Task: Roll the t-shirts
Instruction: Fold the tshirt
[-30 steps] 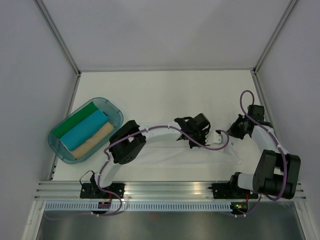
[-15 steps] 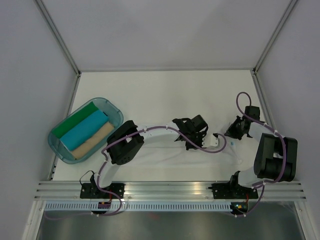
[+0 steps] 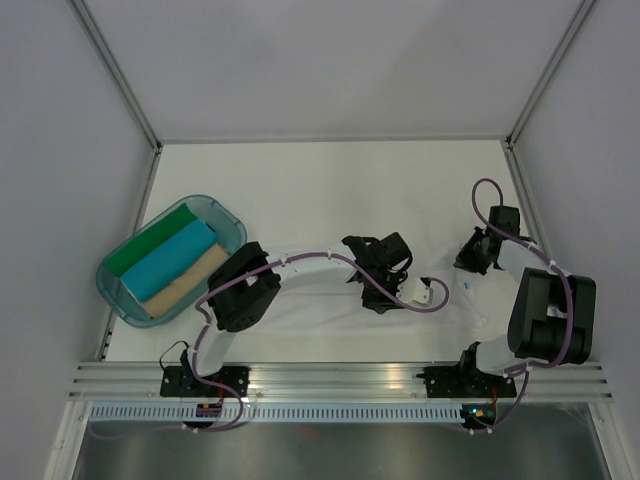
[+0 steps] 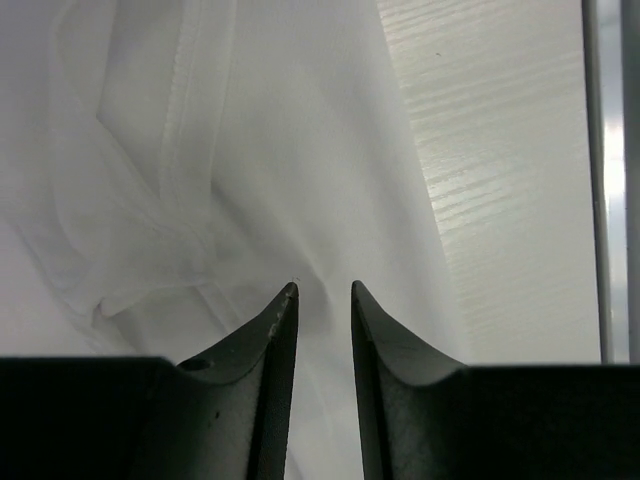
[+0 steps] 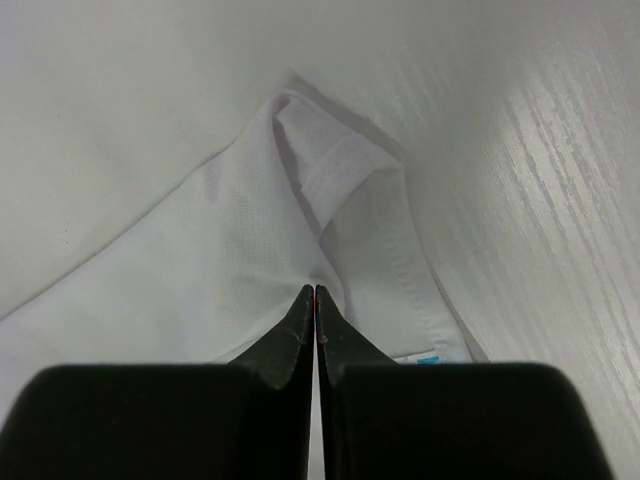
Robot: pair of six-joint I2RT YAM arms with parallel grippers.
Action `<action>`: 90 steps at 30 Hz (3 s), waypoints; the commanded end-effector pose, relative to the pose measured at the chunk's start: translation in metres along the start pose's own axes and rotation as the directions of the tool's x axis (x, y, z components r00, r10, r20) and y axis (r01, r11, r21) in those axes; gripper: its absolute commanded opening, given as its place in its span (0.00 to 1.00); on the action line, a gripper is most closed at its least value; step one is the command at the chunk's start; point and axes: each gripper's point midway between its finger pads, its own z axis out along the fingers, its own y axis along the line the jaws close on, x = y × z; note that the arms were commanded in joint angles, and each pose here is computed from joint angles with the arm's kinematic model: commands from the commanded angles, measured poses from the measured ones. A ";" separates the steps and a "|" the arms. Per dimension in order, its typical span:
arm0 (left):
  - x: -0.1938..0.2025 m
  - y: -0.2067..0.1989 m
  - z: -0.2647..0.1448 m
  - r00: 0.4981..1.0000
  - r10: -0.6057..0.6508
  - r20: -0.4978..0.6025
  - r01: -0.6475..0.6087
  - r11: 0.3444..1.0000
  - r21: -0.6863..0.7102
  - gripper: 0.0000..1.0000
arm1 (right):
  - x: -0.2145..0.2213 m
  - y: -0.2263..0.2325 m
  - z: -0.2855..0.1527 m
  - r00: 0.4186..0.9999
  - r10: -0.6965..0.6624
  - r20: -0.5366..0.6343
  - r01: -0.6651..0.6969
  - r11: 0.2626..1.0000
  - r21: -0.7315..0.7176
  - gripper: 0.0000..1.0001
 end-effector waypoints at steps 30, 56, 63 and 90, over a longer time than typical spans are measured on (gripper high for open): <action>0.000 0.086 -0.011 0.945 -0.305 0.115 0.325 0.904 -0.276 0.25 | 0.100 -0.022 -0.050 0.996 0.092 -0.016 -0.092 0.996 0.013 0.00; -0.024 0.079 -0.059 0.952 -0.231 0.202 0.280 0.922 -0.268 0.29 | -0.020 0.047 -0.041 0.990 0.072 0.122 -0.057 0.991 -0.120 0.00; 0.057 0.125 -0.095 0.888 -0.426 0.175 0.458 0.778 -0.430 0.29 | -0.045 0.044 -0.001 0.990 0.067 0.125 -0.060 0.997 -0.057 0.00; 0.143 0.100 -0.176 0.738 -0.618 0.271 0.667 0.607 -0.431 0.30 | -0.189 0.123 -0.001 0.951 -0.117 0.286 0.113 0.993 0.029 0.02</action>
